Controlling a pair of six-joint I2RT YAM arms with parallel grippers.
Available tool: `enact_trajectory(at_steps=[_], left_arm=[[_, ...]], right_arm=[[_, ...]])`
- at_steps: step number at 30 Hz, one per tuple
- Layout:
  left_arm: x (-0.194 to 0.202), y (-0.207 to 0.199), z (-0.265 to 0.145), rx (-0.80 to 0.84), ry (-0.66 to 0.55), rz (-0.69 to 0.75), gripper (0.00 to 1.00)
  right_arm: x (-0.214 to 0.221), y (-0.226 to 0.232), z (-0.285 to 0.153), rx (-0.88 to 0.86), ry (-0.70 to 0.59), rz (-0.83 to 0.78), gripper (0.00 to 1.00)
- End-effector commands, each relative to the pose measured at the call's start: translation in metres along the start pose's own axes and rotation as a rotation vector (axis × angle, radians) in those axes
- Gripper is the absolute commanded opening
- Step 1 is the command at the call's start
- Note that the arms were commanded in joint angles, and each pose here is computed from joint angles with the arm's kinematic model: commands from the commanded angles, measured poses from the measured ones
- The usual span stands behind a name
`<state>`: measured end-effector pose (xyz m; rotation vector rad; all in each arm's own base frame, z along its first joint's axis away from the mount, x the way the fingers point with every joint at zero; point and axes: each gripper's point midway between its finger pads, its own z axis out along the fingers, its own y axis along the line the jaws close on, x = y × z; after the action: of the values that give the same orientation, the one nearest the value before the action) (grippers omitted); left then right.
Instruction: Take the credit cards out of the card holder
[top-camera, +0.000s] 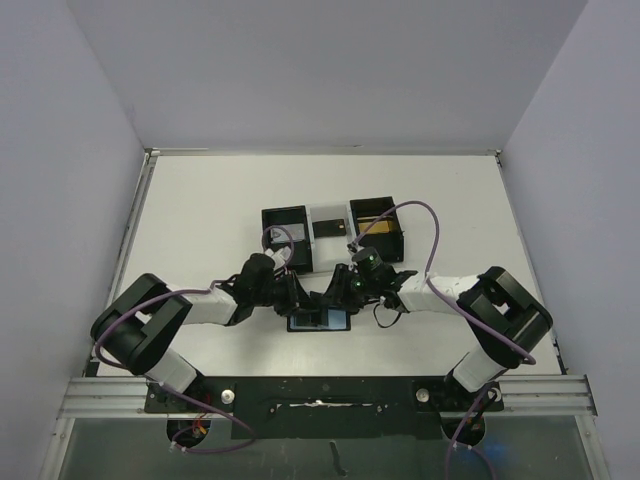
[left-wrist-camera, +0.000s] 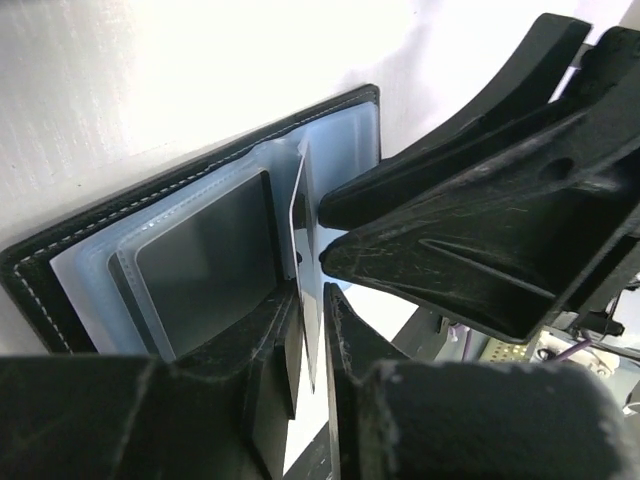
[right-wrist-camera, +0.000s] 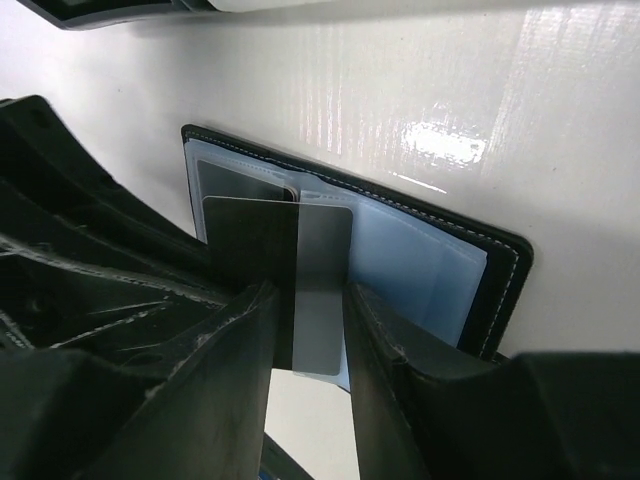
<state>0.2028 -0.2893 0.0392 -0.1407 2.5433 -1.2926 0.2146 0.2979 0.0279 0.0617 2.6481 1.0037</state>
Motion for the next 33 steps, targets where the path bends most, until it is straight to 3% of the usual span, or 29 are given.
enact_trajectory(at_steps=[1,5,11,20,24,29,33], left_arm=[[-0.004,-0.023,0.007,0.098,0.007,0.024,0.14],[-0.005,-0.017,0.009,0.067,-0.001,0.011,0.14],[-0.009,-0.01,0.001,0.007,-0.036,0.028,0.0],[-0.026,-0.013,-0.031,-0.069,-0.154,0.101,0.0],[-0.033,-0.022,-0.046,-0.044,-0.215,0.126,0.0],[-0.049,-0.041,-0.065,0.031,-0.314,0.155,0.0],[-0.058,-0.058,-0.077,0.089,-0.367,0.201,0.0]], right_arm=[[-0.002,0.002,0.001,-0.024,-0.015,0.02,0.34],[-0.004,-0.001,-0.001,-0.017,-0.028,0.032,0.33],[-0.012,-0.009,-0.006,0.044,-0.062,0.022,0.33],[-0.032,0.001,-0.023,0.059,-0.135,-0.044,0.36],[-0.048,0.021,-0.039,-0.002,-0.211,-0.083,0.46],[-0.069,0.043,-0.063,-0.089,-0.346,-0.114,0.69],[-0.08,0.056,-0.08,-0.177,-0.444,-0.131,0.79]])
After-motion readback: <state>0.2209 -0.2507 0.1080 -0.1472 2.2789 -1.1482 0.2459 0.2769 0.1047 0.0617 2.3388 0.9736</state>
